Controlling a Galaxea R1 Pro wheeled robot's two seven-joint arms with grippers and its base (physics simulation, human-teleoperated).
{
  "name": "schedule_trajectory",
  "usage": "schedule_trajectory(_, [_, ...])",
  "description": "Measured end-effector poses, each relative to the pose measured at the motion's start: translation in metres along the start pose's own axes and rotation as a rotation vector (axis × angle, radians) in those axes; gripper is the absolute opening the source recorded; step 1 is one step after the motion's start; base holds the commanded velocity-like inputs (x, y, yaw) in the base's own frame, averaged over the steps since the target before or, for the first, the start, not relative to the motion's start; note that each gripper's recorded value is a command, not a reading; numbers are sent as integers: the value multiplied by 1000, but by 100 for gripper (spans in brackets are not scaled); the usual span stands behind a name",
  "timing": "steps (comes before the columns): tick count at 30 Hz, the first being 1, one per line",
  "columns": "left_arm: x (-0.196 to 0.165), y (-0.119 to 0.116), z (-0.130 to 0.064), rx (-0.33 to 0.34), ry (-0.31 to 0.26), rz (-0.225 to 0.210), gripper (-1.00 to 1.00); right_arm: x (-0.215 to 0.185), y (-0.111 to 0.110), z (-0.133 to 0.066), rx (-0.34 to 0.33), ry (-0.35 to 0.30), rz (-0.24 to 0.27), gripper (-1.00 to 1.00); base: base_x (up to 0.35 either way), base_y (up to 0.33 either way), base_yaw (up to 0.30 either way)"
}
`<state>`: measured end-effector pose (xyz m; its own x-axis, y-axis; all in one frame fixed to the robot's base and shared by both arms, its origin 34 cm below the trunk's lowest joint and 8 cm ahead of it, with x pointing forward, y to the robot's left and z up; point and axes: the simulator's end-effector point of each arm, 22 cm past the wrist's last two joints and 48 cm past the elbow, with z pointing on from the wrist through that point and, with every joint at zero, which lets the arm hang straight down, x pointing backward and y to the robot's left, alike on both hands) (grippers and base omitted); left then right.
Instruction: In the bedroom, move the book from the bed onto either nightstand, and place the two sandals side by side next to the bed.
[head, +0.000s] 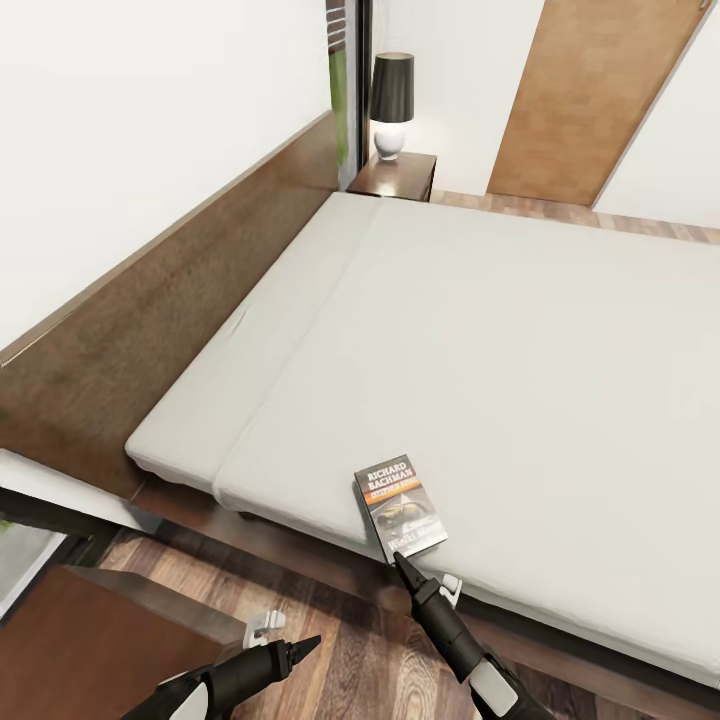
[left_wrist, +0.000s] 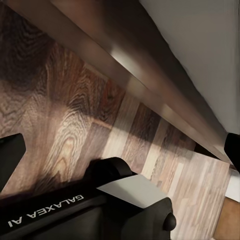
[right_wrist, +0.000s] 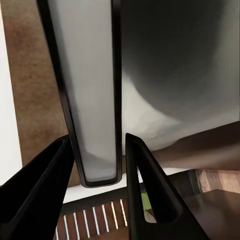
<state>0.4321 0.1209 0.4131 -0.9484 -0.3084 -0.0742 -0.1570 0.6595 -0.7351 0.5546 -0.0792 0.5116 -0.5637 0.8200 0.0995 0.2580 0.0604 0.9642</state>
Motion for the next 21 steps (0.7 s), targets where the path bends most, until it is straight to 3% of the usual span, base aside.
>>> schedule_trajectory(21, [-5,-27,-24,0,1,0,100,3,36,-7,1,2,2,-100,0,0,0])
